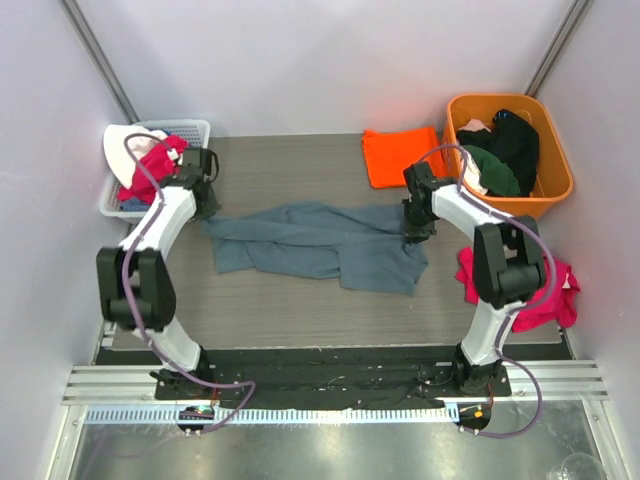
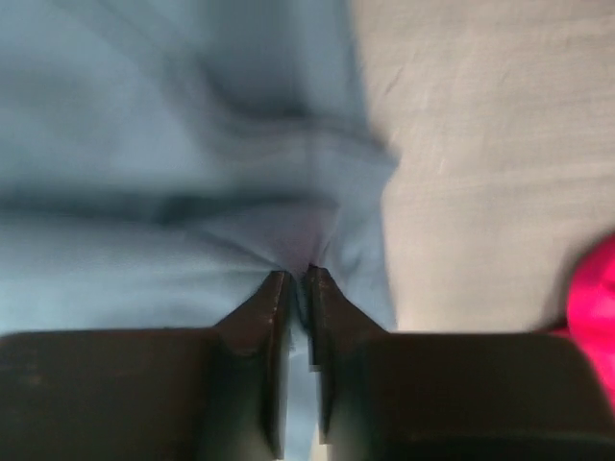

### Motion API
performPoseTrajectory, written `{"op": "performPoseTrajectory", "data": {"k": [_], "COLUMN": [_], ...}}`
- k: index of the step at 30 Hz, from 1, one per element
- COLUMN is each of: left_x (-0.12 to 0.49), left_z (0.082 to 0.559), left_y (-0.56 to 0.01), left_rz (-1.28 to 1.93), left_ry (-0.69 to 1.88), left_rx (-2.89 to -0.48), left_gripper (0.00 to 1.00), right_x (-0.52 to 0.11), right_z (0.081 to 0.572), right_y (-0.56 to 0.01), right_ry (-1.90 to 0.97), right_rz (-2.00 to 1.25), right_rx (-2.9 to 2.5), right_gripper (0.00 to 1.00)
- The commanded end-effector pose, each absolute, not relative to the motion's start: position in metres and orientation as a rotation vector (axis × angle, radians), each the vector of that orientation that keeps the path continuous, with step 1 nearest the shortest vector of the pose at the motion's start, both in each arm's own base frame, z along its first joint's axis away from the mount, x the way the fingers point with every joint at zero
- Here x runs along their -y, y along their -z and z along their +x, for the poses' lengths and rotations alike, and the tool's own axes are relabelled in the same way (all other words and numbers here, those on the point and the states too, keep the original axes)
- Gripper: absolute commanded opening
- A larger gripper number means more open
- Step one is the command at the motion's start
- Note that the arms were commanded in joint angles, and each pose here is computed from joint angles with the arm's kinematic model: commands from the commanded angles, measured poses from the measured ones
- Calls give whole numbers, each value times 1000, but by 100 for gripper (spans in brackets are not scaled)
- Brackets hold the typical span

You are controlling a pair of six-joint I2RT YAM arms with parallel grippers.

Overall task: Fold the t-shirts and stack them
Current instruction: Flatten the tshirt out

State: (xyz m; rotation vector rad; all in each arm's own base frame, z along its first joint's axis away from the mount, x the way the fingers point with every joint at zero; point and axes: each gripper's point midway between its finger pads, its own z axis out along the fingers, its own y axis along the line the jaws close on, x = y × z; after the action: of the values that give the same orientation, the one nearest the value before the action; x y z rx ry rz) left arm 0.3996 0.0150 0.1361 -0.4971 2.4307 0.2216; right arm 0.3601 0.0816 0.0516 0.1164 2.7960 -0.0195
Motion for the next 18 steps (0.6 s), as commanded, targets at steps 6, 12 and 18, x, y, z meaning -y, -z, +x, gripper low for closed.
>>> {"op": "performPoseTrajectory", "data": {"k": [6,12,18], "left_x": [-14,-10,-7], "left_z": [457,446,439], "left_y": [-156,-152,-141], "left_rz": [-499,-487,-475], "left_ry": [-177,-150,-132], "left_rx": [-2304,-2314,-2339], "left_gripper": [0,0,0], "right_x": [-79,-81,-82], "right_z": [405,349,289], "right_y": [-114,-139,-137], "right_ry": [-5,-128,-204], "right_rz": [228,251,276], "right_rx": [-2536,-2502,-2571], "right_gripper": [76,80,80]}}
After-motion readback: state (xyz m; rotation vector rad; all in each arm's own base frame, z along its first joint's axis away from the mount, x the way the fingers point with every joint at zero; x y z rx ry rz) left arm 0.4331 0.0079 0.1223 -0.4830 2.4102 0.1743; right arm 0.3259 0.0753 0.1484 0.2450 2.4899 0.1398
